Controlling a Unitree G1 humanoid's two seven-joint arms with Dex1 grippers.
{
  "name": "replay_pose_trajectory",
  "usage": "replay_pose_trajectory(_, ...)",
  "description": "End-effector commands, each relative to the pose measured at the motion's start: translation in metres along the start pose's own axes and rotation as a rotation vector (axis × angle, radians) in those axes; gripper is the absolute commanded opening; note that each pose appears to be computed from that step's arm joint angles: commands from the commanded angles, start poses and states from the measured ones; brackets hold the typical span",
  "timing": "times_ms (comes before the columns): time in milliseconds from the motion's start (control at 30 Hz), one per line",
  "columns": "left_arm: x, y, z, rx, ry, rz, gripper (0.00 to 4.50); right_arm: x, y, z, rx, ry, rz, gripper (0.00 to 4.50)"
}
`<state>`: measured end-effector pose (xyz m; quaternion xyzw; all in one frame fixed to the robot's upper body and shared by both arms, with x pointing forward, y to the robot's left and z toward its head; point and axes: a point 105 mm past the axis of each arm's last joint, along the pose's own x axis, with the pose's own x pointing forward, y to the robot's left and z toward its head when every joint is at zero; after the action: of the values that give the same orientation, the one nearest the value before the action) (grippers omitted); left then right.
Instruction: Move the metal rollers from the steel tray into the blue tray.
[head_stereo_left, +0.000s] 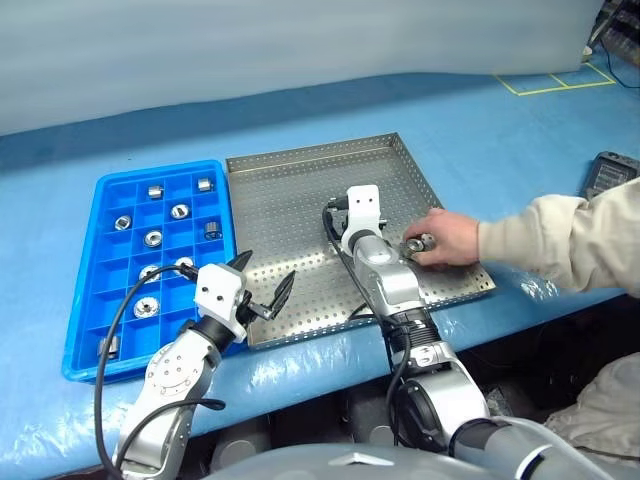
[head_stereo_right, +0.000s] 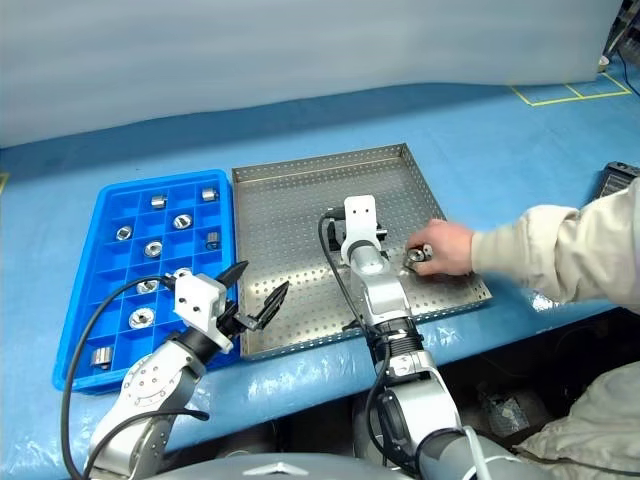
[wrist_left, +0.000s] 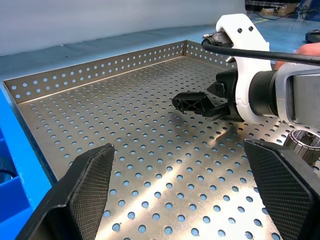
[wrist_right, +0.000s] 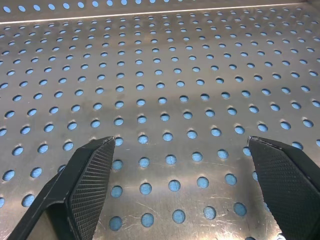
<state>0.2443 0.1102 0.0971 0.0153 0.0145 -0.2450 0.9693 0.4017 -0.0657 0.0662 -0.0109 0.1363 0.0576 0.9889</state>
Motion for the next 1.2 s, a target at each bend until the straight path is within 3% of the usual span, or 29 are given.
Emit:
replay_pose_trajectory(33,0.000,-0.006,0.015,0.013,-0.055,-0.017,4.50,-0.001,0.003,0.014,-0.009,-0.047,0.006,4.48)
replay_pose_trajectory(267,-0.001,-0.007,0.015,0.010,-0.056,-0.013,4.50,-0.009,-0.005,0.025,-0.005,-0.077,-0.046,4.48)
replay_pose_trajectory(600,0.000,-0.010,0.013,-0.007,-0.048,-0.030,4.50,-0.047,-0.018,0.078,-0.046,-0.223,-0.052,4.48)
replay_pose_trajectory(867,0.002,-0.013,0.011,-0.018,-0.045,-0.042,4.50,-0.069,-0.057,0.071,-0.115,-0.152,-0.012,4.48)
replay_pose_trajectory(1000,0.002,-0.014,0.010,-0.025,-0.042,-0.047,4.50,-0.082,-0.068,0.061,-0.099,-0.126,0.092,4.48)
replay_pose_trajectory(1200,0.003,-0.014,0.008,-0.029,-0.040,-0.052,4.50,-0.090,-0.085,0.037,-0.123,0.002,0.079,4.48)
